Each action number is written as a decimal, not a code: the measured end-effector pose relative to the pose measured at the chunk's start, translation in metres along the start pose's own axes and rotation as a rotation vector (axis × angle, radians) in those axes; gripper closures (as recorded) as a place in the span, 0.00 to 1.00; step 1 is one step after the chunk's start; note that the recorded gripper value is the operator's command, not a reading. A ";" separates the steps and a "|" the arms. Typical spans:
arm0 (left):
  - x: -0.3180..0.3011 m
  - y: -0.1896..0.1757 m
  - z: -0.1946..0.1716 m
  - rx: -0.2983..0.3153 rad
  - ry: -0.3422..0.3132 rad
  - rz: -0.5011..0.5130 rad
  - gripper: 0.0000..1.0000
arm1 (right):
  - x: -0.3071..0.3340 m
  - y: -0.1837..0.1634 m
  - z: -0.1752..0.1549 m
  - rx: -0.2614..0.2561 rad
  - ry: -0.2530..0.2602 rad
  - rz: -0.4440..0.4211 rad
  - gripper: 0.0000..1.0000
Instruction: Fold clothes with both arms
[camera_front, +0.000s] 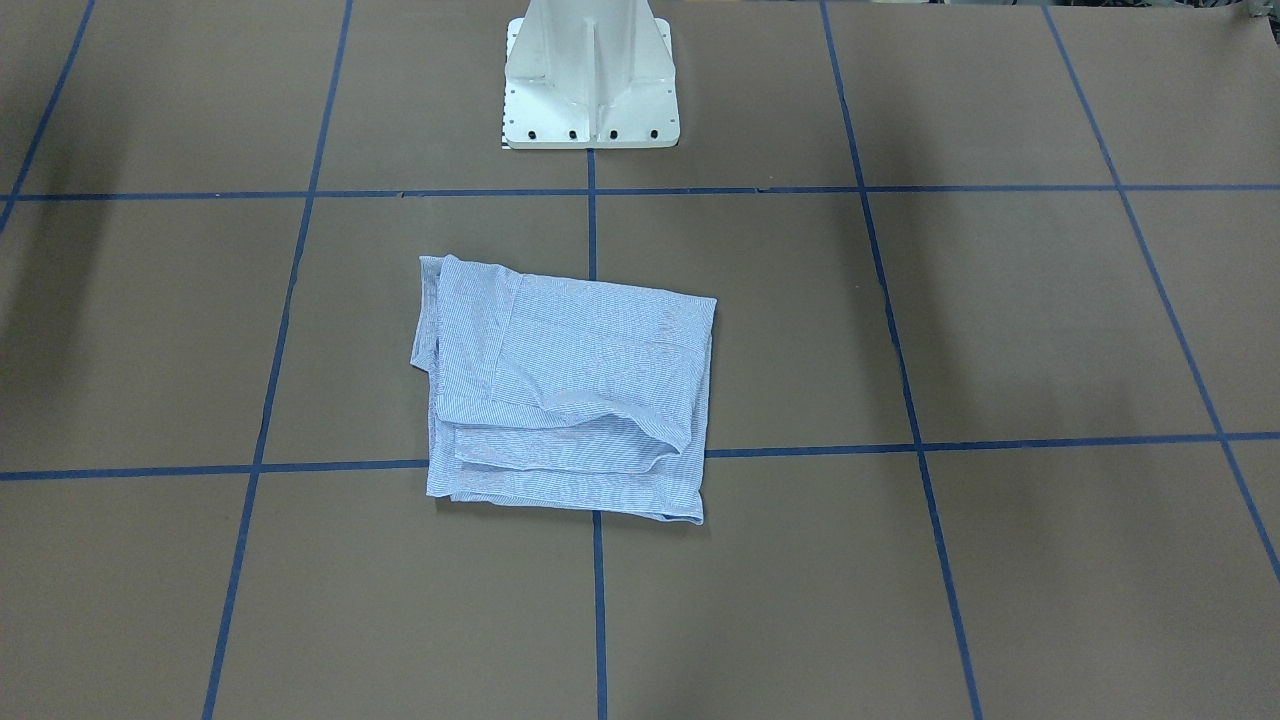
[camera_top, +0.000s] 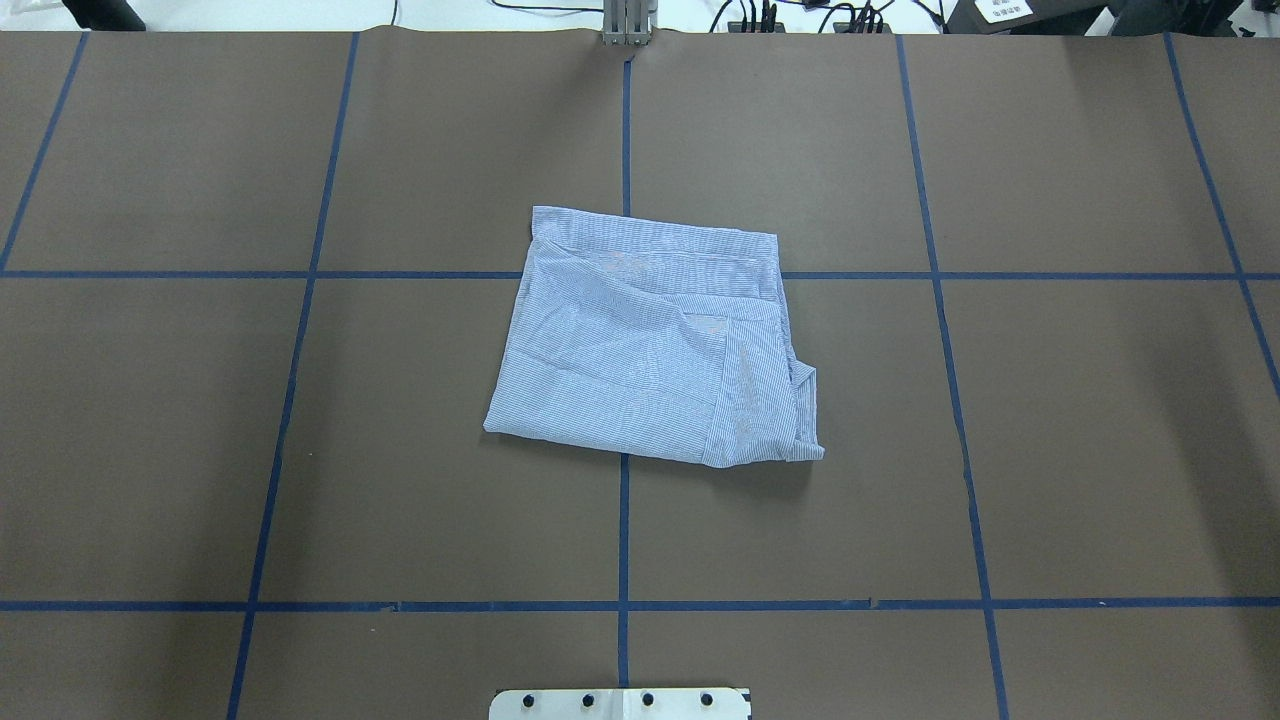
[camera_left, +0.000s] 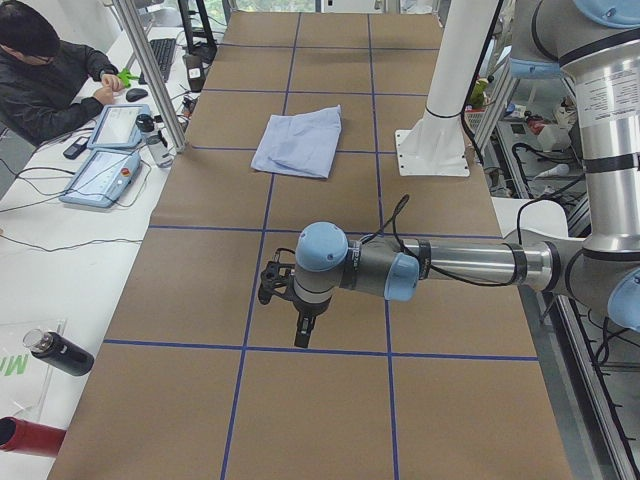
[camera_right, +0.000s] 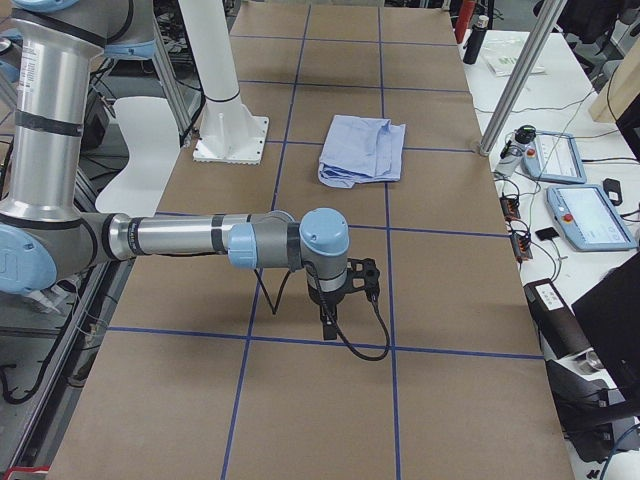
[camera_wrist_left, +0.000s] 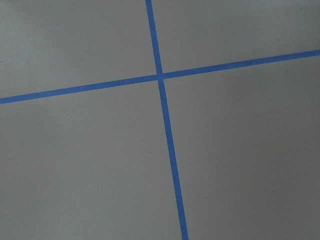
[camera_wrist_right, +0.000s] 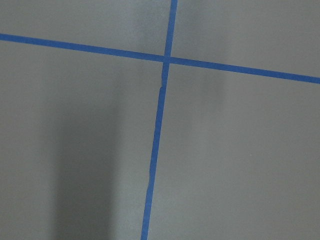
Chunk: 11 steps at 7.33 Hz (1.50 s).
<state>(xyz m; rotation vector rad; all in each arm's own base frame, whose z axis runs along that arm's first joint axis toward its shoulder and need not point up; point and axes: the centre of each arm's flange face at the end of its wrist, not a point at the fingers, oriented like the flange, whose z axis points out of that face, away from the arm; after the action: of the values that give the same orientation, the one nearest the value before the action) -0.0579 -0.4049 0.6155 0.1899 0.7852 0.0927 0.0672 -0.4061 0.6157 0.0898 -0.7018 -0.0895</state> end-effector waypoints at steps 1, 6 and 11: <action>0.000 0.000 0.000 0.000 0.000 0.000 0.00 | 0.000 0.001 0.000 0.002 -0.001 -0.002 0.00; -0.004 0.002 0.004 -0.010 0.000 -0.010 0.00 | 0.002 0.018 0.003 0.031 0.000 -0.026 0.00; -0.004 0.009 0.004 -0.013 0.000 -0.013 0.00 | 0.003 0.021 0.006 0.032 -0.003 -0.017 0.00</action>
<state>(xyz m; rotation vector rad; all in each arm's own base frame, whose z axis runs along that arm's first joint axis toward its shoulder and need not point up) -0.0580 -0.3974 0.6225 0.1723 0.7856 0.0850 0.0669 -0.3857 0.6248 0.1260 -0.7053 -0.0944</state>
